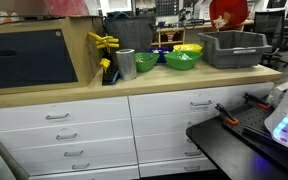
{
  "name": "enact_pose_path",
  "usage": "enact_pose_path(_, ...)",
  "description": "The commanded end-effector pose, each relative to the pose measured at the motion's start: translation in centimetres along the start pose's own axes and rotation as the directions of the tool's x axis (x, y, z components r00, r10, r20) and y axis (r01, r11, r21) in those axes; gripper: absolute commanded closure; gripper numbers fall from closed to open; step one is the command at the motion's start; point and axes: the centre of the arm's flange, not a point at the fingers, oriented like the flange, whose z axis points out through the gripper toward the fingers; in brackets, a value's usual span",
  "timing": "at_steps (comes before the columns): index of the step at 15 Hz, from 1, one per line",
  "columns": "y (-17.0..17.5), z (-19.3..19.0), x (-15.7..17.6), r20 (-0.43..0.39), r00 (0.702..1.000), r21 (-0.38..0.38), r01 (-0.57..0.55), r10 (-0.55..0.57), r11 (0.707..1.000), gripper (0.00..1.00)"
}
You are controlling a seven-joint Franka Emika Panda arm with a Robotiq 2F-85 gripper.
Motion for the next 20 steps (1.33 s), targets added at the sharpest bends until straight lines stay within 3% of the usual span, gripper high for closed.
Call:
enact_pose_path(1, 0.7, -1.7, -1.9, -0.107, 0.988, -0.048, 0.105, -0.109, 0.993, 0.99)
enact_pose_path(7, 1.7, -3.5, -5.5, -0.194, 0.945, -0.085, 0.250, -0.262, 0.964, 0.99)
enact_pose_path(14, 0.8, -3.3, -7.8, -0.327, 0.877, -0.155, 0.319, -0.353, 0.935, 0.99)
enact_pose_path(20, -1.2, -2.2, -8.1, -0.498, 0.781, -0.208, 0.313, -0.376, 0.927, 0.99)
